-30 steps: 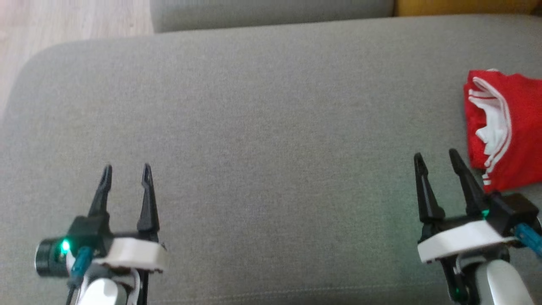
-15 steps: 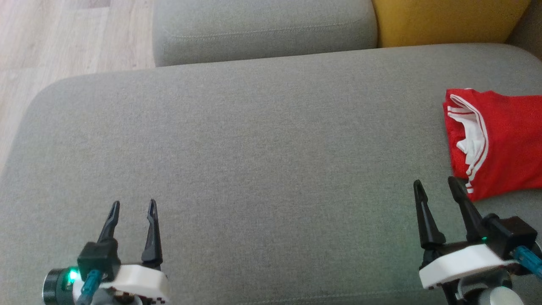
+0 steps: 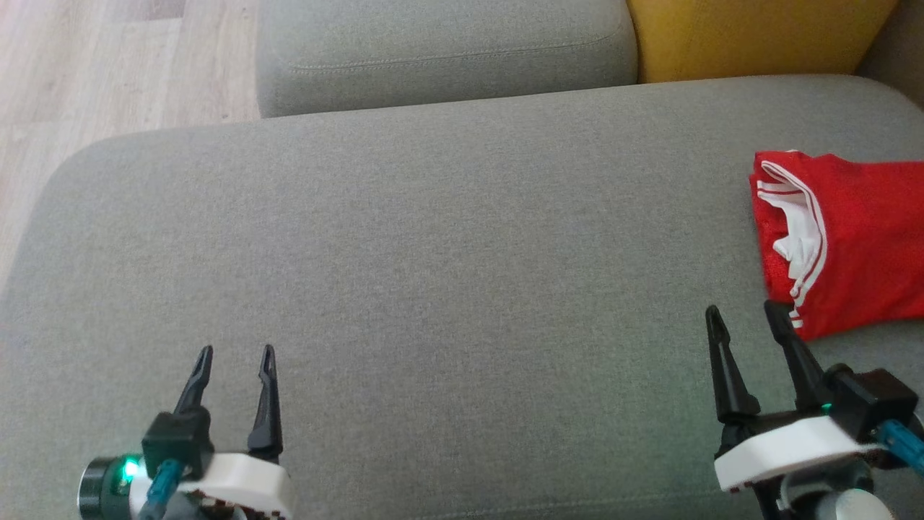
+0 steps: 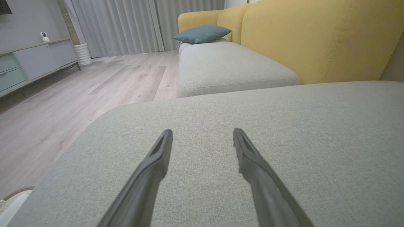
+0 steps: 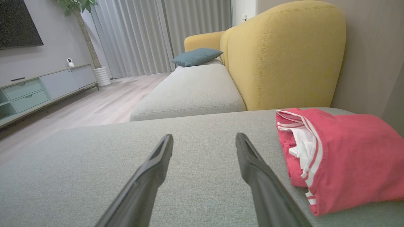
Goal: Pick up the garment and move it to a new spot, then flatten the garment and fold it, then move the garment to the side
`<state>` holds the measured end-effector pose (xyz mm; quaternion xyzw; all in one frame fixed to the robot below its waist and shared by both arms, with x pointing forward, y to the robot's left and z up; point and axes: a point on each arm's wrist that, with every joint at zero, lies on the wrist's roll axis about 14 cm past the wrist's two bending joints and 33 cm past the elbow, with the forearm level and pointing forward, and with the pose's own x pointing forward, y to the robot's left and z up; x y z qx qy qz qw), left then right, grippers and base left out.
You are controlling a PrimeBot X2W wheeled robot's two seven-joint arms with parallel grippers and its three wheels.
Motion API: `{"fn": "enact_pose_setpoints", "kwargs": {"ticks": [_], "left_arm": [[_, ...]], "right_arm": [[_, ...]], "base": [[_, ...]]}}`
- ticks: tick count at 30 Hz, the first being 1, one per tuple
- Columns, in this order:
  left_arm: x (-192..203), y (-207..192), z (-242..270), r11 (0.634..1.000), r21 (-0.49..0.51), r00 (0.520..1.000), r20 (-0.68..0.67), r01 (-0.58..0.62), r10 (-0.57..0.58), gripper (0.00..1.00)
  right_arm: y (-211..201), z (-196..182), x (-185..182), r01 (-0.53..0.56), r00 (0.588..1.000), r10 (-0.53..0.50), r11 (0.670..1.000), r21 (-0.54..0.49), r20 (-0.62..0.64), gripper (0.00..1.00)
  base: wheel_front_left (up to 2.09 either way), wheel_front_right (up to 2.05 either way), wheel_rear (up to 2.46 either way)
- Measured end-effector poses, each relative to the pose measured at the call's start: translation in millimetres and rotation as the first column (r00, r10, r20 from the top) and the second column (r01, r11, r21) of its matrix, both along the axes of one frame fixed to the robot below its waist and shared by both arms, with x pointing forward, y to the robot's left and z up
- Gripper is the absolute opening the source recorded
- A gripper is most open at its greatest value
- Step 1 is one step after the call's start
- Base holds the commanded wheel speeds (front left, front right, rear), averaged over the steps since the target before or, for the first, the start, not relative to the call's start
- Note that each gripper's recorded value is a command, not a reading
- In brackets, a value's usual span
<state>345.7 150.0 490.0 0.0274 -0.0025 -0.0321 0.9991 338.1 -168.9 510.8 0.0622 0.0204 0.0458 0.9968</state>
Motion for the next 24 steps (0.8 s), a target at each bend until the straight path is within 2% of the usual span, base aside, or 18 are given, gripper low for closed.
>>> {"fn": "enact_pose_setpoints", "kwargs": {"ticks": [20, 21, 24], "left_arm": [[0.0, 2.0, 2.8, 1.000, 0.005, 1.000, 0.009, -0.006, 0.006, 1.00], [0.0, 1.9, 2.9, 1.000, 0.004, 1.000, 0.009, -0.005, 0.005, 0.00], [-3.3, 1.2, -8.6, 1.000, 0.003, 1.000, -0.027, -0.011, 0.011, 0.00]], "right_arm": [[1.4, -0.8, 1.1, -0.004, 1.000, 0.004, 1.000, 0.001, -0.003, 1.00], [1.5, -0.8, 1.2, -0.004, 1.000, 0.004, 1.000, 0.001, -0.003, 0.00], [2.1, -13.5, -0.9, -0.005, 0.999, 0.005, 1.000, 0.004, -0.042, 0.00]], "base": [[0.00, 0.00, 0.00], [0.00, 0.00, 0.00], [0.00, 0.00, 0.00]]}}
